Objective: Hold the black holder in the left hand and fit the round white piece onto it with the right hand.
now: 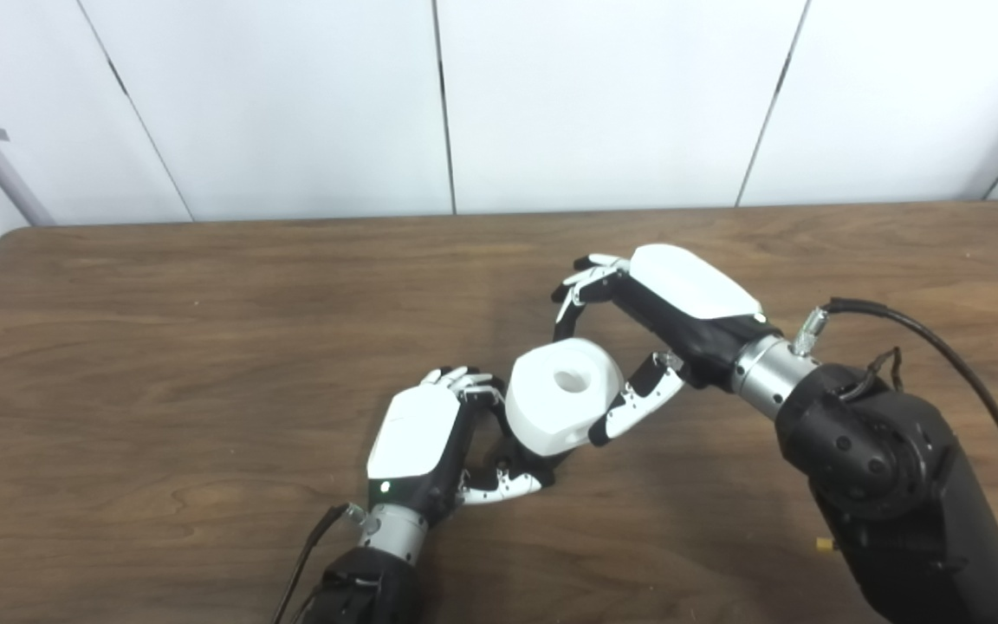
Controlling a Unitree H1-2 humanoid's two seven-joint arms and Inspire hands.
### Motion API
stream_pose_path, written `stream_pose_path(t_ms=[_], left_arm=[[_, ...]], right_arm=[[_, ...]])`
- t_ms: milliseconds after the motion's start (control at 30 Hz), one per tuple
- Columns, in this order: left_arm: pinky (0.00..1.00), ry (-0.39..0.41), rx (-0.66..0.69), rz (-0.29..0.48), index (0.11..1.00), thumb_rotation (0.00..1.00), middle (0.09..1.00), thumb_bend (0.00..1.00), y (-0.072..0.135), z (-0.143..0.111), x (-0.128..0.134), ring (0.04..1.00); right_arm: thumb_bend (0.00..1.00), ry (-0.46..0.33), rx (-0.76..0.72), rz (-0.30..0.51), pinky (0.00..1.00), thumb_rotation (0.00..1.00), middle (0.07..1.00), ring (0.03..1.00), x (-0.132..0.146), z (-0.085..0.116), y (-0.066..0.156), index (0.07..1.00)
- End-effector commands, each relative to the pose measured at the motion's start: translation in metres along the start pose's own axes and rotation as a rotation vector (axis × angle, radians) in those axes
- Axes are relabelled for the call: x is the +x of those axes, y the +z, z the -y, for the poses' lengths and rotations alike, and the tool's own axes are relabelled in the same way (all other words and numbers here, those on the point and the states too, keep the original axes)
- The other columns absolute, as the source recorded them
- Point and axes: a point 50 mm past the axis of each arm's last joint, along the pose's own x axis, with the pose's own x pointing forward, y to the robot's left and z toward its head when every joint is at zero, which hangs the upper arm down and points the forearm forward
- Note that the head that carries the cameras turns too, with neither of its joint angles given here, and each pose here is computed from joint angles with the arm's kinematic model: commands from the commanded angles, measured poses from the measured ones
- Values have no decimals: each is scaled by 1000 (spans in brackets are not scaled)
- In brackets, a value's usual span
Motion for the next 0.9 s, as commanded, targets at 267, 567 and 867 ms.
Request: stream_pose_path(t_ms=[267, 567, 867], left_arm=[[922, -38, 8, 17, 486, 46, 783, 520, 7, 10, 1, 865], [920, -37, 6, 20, 486, 46, 781, 520, 7, 11, 2, 862], [920, -40, 1, 20, 487, 46, 782, 520, 9, 13, 3, 864]], right_arm=[[525, -46, -18, 32, 879, 137, 806, 932, 5, 6, 3, 483], [525, -45, -9, 34, 862, 136, 805, 933, 6, 0, 0, 483], [525, -42, 3, 33, 877, 136, 807, 939, 9, -3, 1, 483]])
